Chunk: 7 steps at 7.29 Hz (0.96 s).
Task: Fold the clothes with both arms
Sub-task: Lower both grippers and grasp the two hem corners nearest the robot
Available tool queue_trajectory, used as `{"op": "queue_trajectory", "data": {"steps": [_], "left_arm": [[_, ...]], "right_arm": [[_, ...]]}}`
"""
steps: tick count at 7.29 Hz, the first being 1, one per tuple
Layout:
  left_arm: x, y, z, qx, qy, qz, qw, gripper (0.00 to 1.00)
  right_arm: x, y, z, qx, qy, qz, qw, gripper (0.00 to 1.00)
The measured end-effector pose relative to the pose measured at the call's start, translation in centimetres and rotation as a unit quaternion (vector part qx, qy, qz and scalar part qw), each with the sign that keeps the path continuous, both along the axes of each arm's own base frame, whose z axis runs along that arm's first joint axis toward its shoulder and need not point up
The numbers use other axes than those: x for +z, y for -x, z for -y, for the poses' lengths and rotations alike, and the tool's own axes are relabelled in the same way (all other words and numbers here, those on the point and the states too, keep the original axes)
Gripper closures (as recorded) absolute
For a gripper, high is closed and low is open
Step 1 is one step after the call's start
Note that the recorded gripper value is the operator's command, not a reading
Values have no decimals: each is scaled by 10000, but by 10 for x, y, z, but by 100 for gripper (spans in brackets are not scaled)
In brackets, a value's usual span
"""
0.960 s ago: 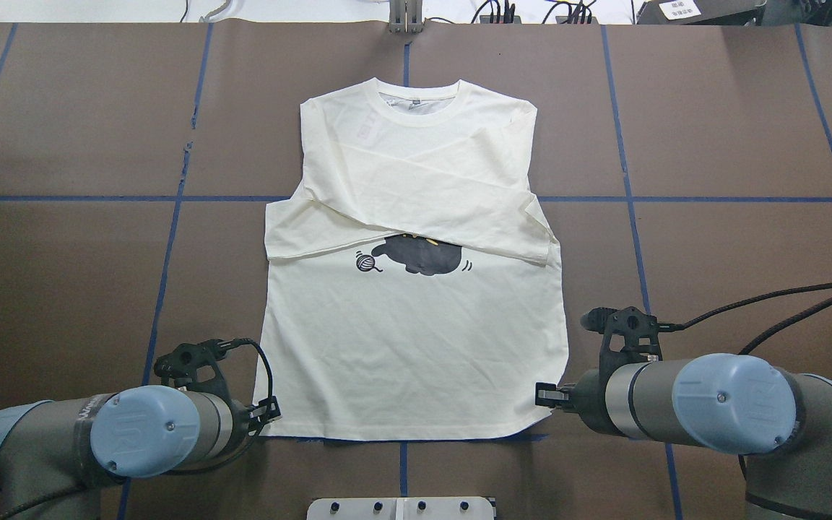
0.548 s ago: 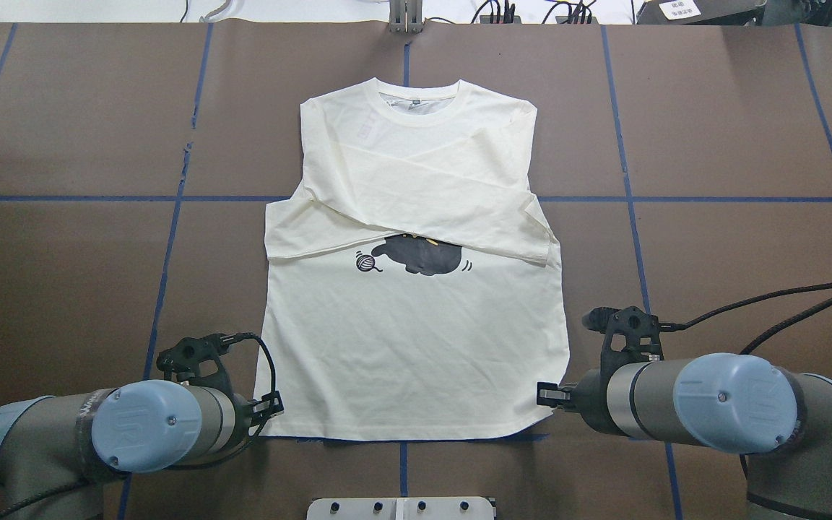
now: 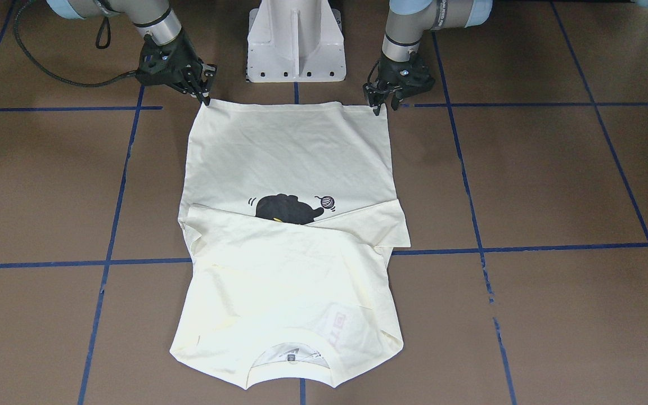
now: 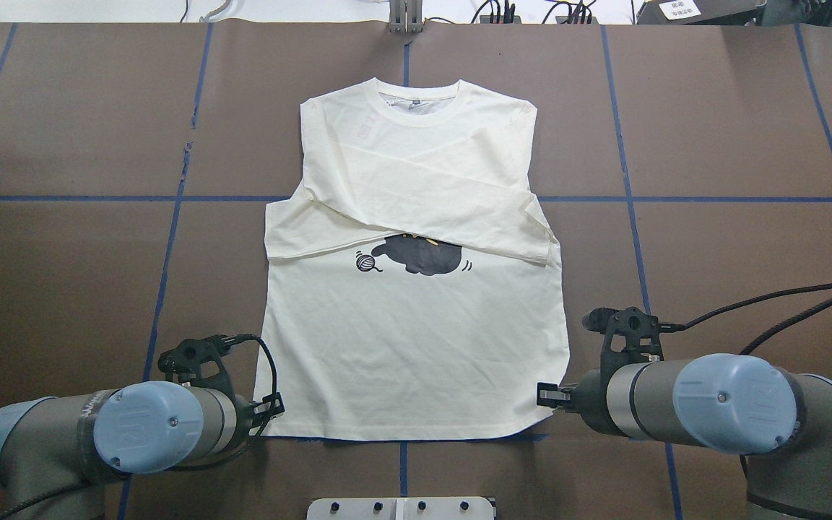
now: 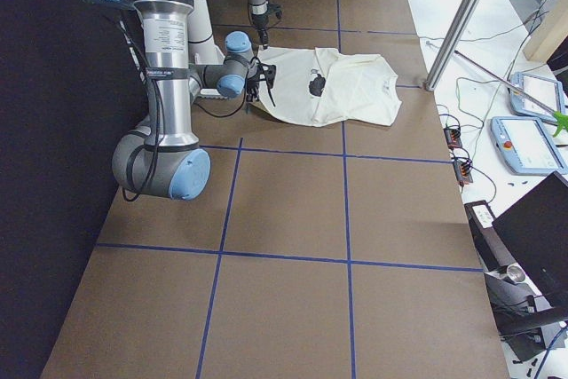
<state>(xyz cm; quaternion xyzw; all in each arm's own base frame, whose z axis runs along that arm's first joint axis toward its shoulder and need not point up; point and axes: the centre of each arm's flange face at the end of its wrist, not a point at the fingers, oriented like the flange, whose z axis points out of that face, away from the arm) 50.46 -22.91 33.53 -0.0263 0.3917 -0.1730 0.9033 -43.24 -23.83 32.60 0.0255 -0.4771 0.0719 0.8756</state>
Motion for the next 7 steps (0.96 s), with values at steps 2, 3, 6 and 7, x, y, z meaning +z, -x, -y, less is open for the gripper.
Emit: {"op": "queue_trajectory", "data": {"steps": [2, 3, 6, 7], "left_arm": [[5, -3, -1, 23, 4, 50, 10000, 64], [6, -4, -2, 27, 3, 66, 10000, 82], [3, -3, -2, 39, -8, 40, 10000, 100], [2, -2, -2, 60, -21, 32, 10000, 100]], "right_arm": [[0, 0, 0, -1, -1, 2, 10000, 100], [0, 0, 0, 0, -1, 2, 10000, 100], [0, 0, 1, 6, -1, 2, 10000, 100], [0, 0, 1, 6, -1, 1, 10000, 100]]}}
